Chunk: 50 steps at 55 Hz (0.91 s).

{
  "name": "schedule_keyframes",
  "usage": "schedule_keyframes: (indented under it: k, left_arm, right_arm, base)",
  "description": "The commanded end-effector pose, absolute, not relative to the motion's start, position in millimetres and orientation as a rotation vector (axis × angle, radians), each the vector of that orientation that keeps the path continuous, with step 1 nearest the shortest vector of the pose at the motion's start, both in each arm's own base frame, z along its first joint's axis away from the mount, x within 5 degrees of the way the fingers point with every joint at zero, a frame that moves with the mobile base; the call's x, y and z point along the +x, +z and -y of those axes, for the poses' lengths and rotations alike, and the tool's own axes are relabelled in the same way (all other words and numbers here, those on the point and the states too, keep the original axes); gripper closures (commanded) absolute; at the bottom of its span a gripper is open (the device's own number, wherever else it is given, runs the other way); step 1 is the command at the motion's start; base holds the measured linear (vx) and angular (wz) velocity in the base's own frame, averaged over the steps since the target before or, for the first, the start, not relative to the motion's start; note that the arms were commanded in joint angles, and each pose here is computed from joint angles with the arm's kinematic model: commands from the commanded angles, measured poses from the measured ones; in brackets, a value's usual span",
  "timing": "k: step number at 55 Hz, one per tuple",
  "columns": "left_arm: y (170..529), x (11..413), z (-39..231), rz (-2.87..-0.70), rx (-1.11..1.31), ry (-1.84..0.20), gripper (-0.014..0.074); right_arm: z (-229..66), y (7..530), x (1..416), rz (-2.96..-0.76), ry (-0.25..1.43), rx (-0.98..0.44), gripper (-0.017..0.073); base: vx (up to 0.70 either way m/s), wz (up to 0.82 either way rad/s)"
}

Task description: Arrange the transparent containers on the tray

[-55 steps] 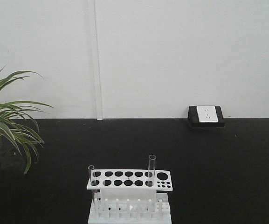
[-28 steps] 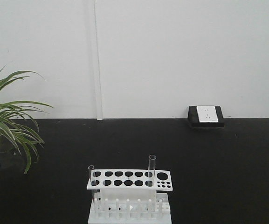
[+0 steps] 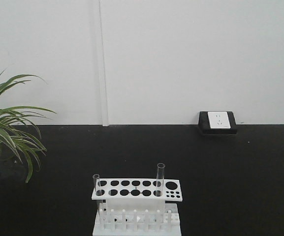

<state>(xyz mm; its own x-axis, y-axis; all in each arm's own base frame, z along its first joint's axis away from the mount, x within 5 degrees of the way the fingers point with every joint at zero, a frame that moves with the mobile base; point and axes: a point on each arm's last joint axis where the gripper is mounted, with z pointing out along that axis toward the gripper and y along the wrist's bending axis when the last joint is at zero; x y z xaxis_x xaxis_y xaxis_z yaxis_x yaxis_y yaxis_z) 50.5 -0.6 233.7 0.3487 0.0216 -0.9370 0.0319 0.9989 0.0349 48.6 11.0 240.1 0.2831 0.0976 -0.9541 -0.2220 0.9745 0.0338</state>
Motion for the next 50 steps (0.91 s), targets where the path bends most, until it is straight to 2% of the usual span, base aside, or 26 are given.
schedule_keyframes:
  k: [1,9,15,19,28,36,43,50]
  left_arm:
    - [279,36,-3,-1.018,-0.021,-0.064,0.0591]
    - [352,37,1,-1.083,0.071,0.011,0.0591]
    - [403,63,4,-1.121,0.085,0.016,0.0591]
    - [422,94,7,-1.184,0.087,0.008,0.0591]
    - [432,155,12,-1.307,0.099,0.009,0.0591]
    - [421,195,16,-1.409,0.090,-0.012,0.0591]
    - [412,211,17,-1.443,0.089,-0.009,0.0585]
    - [410,213,17,-1.454,0.091,-0.009,0.0533]
  right_arm:
    - [-6,295,31,-1.068,0.234,-0.077,0.0571]
    - [-5,370,24,-1.032,0.090,-0.156,0.0571]
    - [-10,410,49,-1.090,0.040,-0.194,0.0571]
    - [-15,425,75,-1.128,0.041,-0.201,0.0571]
    - [-25,430,126,-1.208,0.062,-0.198,0.0571]
    - [-34,410,169,-1.322,0.068,-0.207,0.0570]
    - [-37,398,189,-1.390,0.084,-0.199,0.0553]
    - [-38,394,194,-1.415,0.114,-0.176,0.0479]
  base:
    - [0.00,0.00]
    - [0.00,0.00]
    - [0.00,0.00]
    - [0.00,0.00]
    - [0.00,0.00]
    - [0.00,0.00]
    - [0.00,0.00]
    - [0.00,0.00]
